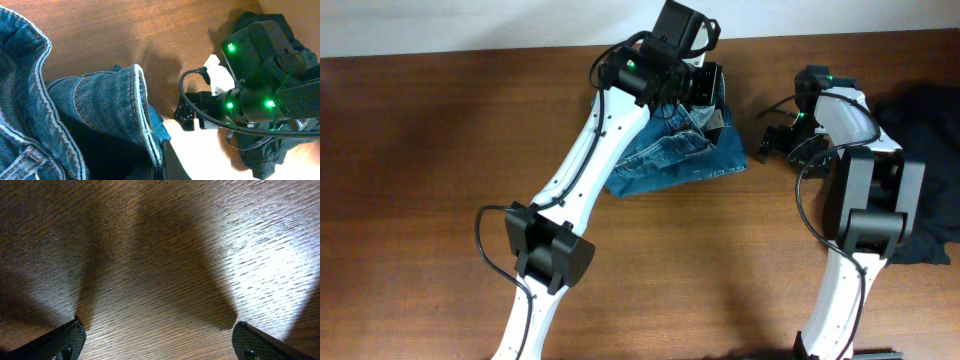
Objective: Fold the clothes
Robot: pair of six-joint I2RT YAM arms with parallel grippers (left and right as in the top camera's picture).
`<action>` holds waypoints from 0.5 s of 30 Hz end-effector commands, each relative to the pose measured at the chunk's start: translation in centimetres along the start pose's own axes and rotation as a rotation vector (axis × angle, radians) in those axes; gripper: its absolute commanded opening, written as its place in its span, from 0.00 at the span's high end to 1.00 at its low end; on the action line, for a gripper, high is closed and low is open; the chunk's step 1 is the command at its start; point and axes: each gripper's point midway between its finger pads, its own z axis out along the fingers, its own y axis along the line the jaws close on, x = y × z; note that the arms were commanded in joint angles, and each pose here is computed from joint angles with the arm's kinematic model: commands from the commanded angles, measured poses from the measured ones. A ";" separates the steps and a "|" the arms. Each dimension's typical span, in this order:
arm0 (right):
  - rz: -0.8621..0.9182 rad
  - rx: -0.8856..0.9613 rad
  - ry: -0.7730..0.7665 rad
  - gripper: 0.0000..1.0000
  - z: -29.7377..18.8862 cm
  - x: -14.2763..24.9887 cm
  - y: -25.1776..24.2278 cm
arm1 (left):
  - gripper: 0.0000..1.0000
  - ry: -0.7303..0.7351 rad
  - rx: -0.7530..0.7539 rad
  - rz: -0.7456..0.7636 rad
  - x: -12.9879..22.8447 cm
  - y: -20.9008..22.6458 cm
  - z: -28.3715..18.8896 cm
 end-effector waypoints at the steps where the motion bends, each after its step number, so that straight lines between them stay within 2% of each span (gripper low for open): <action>1: 0.011 -0.021 0.025 0.01 0.4 0.7 0.4 | 0.88 -0.080 0.033 0.028 -1.9 -2.3 -3.0; 2: 0.011 -0.024 0.025 0.01 0.4 0.7 0.5 | 0.83 -0.078 0.034 0.029 -1.9 -2.4 -3.0; 15: 0.009 -0.042 0.021 0.01 0.4 0.6 0.9 | 0.84 -0.087 0.071 0.109 -1.4 -5.2 -2.3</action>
